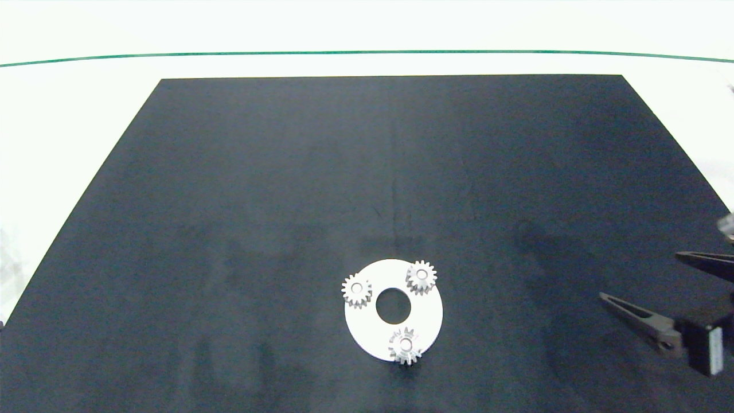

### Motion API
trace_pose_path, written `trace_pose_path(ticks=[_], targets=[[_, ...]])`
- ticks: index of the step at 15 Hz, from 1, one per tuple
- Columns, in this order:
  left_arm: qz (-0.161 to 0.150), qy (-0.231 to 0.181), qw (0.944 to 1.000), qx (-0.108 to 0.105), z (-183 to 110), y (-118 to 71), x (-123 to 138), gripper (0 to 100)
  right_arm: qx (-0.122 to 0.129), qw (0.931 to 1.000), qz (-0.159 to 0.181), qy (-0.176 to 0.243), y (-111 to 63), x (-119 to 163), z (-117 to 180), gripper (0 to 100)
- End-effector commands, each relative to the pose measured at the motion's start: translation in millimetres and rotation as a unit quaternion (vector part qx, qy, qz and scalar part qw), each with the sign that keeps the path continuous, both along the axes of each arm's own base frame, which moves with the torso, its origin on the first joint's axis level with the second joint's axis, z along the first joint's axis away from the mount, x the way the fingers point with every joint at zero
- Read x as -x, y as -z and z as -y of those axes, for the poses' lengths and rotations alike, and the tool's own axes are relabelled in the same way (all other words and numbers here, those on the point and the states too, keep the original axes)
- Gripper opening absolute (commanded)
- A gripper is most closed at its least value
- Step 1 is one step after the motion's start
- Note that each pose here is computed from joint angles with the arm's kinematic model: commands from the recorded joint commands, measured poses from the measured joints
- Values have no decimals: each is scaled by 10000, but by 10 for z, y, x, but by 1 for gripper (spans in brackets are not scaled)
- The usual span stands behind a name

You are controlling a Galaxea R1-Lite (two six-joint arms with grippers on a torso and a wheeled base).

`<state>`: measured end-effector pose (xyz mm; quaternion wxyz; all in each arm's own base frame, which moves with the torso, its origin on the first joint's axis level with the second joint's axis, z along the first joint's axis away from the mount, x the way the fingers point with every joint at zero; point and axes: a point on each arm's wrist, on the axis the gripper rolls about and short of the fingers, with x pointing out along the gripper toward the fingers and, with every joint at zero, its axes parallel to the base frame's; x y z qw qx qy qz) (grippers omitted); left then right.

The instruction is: Install three planetary gears onto the carrier pins

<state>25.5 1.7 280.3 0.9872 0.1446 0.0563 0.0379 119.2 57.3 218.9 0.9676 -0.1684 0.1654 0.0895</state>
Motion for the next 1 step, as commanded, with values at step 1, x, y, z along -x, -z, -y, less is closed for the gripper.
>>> trace_pose_path(ticks=[1], targets=[[726,-312,9969,15,-40,172,478,100,135,9847,1029,1398,167,695,487,100]])
